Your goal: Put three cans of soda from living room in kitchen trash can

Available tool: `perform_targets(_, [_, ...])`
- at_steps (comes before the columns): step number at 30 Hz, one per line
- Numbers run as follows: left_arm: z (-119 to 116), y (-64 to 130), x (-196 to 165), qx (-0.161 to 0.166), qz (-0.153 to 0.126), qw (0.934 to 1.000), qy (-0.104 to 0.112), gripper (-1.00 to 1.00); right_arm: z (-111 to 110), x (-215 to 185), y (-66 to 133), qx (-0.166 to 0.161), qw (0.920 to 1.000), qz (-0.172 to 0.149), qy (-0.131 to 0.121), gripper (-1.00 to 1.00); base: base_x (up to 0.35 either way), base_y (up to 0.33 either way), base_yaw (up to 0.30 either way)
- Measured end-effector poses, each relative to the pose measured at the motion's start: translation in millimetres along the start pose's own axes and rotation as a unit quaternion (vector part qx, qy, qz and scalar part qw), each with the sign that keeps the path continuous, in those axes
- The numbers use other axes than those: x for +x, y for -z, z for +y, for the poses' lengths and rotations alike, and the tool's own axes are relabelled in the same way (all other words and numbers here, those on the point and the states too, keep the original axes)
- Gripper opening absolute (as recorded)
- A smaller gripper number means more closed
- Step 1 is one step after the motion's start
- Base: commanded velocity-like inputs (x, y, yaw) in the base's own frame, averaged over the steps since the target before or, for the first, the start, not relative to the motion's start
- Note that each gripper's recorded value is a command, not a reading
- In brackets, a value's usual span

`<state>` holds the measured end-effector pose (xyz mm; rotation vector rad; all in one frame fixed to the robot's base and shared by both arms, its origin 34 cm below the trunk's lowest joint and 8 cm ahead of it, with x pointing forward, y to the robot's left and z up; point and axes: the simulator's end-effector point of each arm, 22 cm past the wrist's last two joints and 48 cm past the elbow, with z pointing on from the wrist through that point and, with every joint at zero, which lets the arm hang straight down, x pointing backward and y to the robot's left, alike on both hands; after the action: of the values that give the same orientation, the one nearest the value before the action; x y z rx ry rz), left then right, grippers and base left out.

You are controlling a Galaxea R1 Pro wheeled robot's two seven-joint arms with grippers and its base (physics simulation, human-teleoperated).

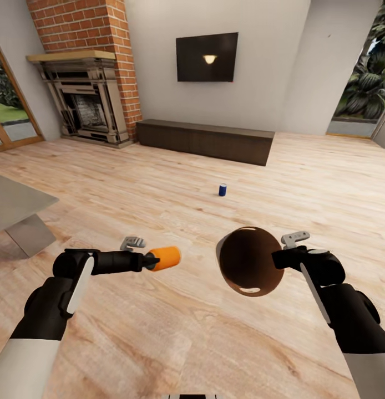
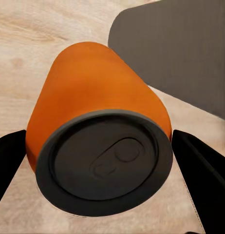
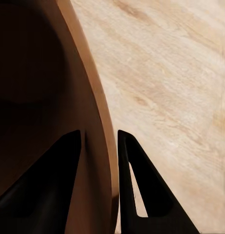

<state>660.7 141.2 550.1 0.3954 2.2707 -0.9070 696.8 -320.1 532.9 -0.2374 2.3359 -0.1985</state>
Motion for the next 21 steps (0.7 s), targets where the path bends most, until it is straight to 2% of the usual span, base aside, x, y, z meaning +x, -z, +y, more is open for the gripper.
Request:
perform_targets(3, [-15.5, 5.4, -6.2, 0.024, -0.006, 0.9997, -0.006, -1.00, 11.6, 12.9, -6.0, -0.014, 0.9997, 0.020, 0.004, -1.00, 0.000, 0.000, 0.000])
perform_targets(8, [-31.9, 17.2, -14.7, 0.049, -0.014, 0.9986, -0.017, -1.00, 8.6, 18.0, -5.2, -0.003, 0.9995, 0.030, 0.012, -1.00, 0.000, 0.000, 0.000])
perform_targets(13, [-43.0, 35.6, -19.9, 0.072, -0.017, 0.9968, -0.030, -1.00, 20.9, 25.9, -6.7, -0.017, 0.9988, 0.044, 0.010, -1.00, 0.000, 0.000, 0.000])
perform_targets(21, [-70.5, 55.0, -28.8, 0.113, -0.026, 0.9923, -0.046, -1.00, 31.0, 27.5, -1.3, -0.023, 0.9982, 0.051, 0.020, -1.00, 0.000, 0.000, 0.000])
